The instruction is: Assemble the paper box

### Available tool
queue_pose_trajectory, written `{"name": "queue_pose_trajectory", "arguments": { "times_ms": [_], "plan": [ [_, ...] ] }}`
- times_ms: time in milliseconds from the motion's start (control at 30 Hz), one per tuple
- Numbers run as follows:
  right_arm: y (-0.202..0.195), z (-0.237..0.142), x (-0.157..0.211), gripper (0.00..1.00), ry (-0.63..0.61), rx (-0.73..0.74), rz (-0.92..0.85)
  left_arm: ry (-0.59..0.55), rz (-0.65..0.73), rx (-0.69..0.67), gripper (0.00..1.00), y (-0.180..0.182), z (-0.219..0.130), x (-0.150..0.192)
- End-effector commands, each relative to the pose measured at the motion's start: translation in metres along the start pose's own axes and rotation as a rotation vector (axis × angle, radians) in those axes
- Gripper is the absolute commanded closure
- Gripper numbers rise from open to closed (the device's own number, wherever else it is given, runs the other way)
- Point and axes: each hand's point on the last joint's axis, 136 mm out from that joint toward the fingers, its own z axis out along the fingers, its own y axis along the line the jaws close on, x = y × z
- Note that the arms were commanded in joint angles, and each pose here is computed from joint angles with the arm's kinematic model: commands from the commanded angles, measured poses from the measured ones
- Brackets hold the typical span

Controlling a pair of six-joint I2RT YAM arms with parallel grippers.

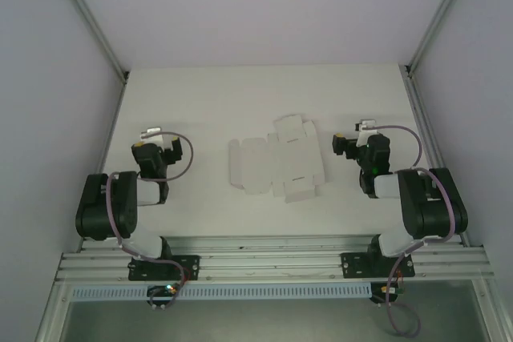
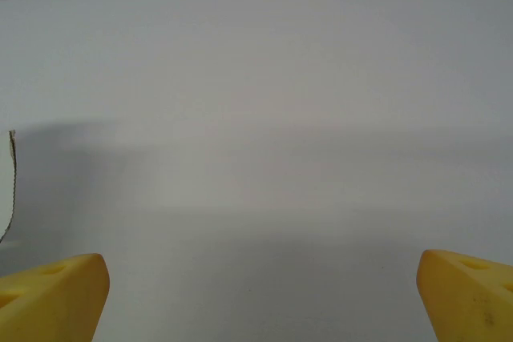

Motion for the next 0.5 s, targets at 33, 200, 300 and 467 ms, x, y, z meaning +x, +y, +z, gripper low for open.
{"name": "queue_pose_trajectory", "arguments": {
  "times_ms": [33, 200, 300, 467],
  "plan": [
    [0.0051, 0.0012, -0.0108, 0.0, -0.033, -0.018, 0.0, -0.017, 0.01, 0.002, 0.0, -0.0019, 0.0018, -0.0073],
    [0.0048, 0.0011, -0.0113, 0.0, -0.034, -0.018, 0.0, -0.016, 0.013, 0.006, 0.0, -0.0031, 0.0025, -0.0079],
    [0.0044, 0.0016, -0.01, 0.0, -0.028, -0.018, 0.004, -0.014, 0.014, 0.006, 0.0, -0.003, 0.0025, -0.0073],
    [0.0049, 0.0013, -0.0106, 0.01, -0.031, -0.021, 0.004, -0.006, 0.026, 0.056, 0.0, -0.011, 0.0033, -0.0069]
  ]
}}
